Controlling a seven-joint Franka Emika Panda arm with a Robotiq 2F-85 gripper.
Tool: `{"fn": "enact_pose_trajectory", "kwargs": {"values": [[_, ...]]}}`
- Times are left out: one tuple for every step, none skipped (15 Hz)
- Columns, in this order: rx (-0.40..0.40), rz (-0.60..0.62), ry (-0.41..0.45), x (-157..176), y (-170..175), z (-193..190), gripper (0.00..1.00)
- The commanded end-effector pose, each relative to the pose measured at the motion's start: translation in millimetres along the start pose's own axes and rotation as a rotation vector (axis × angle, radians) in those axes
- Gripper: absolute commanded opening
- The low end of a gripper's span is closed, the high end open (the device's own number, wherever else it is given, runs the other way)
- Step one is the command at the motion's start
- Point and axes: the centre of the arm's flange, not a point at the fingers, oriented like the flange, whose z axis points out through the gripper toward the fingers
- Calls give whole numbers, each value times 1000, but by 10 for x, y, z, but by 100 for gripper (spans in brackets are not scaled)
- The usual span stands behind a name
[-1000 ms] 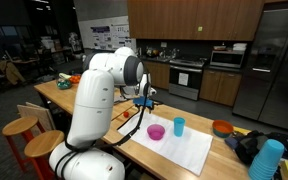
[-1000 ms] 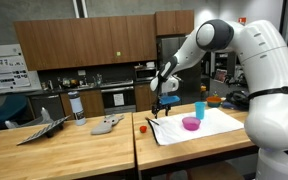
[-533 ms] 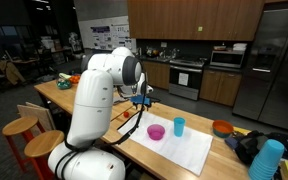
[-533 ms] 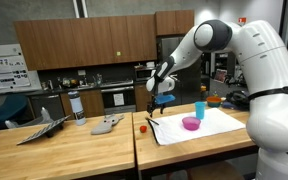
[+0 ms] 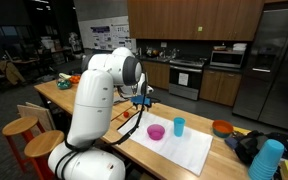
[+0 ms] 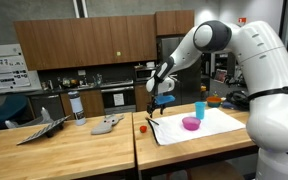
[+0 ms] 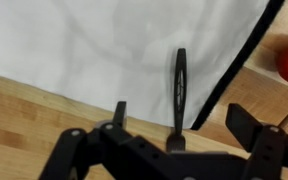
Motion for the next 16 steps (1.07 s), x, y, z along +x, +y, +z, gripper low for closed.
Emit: {"fn": "enact_pose_trajectory", "kwargs": {"values": [[0,0,0,0,1,0,100],[0,0,0,0,2,0,100],[0,0,0,0,2,0,100],[0,0,0,0,1,0,100],[0,0,0,0,1,0,100],[0,0,0,0,1,0,100],[0,0,0,0,2,0,100],[0,0,0,0,2,0,100],[0,0,0,0,1,0,100],[0,0,0,0,1,0,100],[0,0,0,0,1,0,100],[0,0,0,0,2,0,100],[0,0,0,0,2,0,100],[-1,2,-1,-5,4,8,100],[2,0,0,-18,23,10,100],[2,1,0,-24,30,16,100]]}}
